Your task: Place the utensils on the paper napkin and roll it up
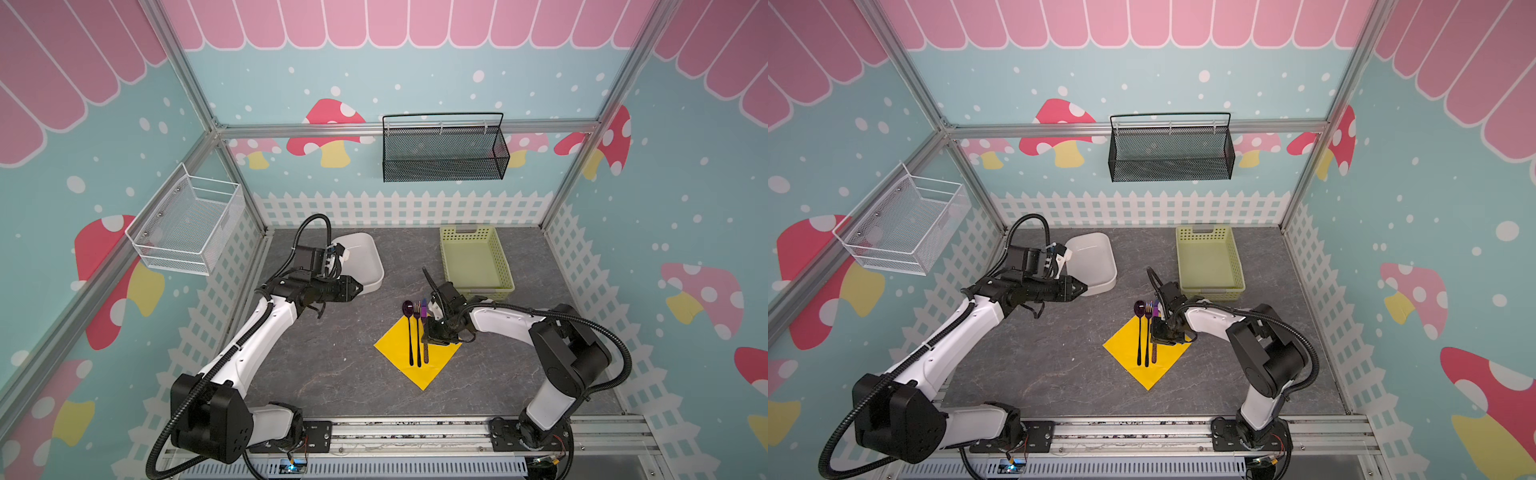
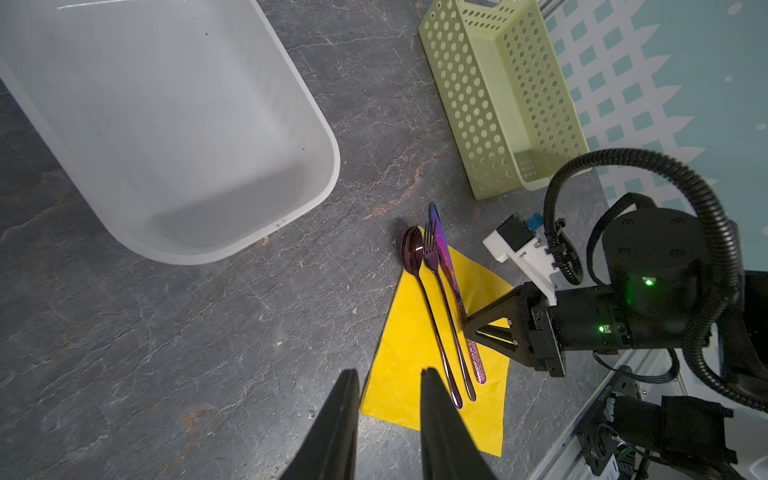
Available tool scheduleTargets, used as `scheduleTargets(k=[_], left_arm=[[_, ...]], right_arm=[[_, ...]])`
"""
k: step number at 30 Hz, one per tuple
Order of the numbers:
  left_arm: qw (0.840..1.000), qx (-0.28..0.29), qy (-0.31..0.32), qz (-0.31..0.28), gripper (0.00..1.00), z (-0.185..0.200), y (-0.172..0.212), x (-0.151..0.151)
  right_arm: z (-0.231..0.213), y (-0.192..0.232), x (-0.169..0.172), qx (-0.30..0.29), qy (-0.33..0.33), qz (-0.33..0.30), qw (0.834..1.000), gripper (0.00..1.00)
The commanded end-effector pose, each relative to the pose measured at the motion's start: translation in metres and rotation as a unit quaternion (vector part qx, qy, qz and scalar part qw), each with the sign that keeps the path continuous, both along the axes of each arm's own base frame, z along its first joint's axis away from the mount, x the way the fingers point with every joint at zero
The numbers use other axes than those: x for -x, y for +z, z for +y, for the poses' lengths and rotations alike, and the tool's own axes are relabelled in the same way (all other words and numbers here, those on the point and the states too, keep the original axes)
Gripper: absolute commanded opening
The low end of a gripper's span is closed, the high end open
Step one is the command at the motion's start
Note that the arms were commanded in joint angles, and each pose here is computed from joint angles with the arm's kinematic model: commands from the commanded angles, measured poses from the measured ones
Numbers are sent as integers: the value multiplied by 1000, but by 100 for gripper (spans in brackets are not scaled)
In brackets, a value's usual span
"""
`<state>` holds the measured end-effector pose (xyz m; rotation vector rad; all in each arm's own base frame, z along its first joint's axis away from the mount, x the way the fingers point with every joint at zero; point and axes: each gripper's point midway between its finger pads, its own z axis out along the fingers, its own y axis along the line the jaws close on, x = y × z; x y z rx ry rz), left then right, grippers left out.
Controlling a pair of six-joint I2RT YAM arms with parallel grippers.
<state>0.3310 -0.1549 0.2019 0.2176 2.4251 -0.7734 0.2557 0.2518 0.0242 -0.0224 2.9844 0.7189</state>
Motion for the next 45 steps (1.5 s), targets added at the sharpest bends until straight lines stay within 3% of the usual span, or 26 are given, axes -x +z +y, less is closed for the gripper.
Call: scheduleTargets(k=[1,17,22,32,45], left_arm=[[1000,3,-4,12,28,0,-3,2],[1000,6,-2,22,29,0,-8,0],[1000,7,-3,24,29,0,-8,0],[1000,8,-2,26,29,1,-9,0],[1000,11,-4,29,29,0,-10,0]], right_arm=[[4,-3,-1,5,5,3,1000,21],[3,-12,5,14,21,12,1000,17],[-1,-12,4,36,28,10,999,22],[-5,-17,4,69,45,13,997,22],[-9,-19,6,97,61,15,993,16]])
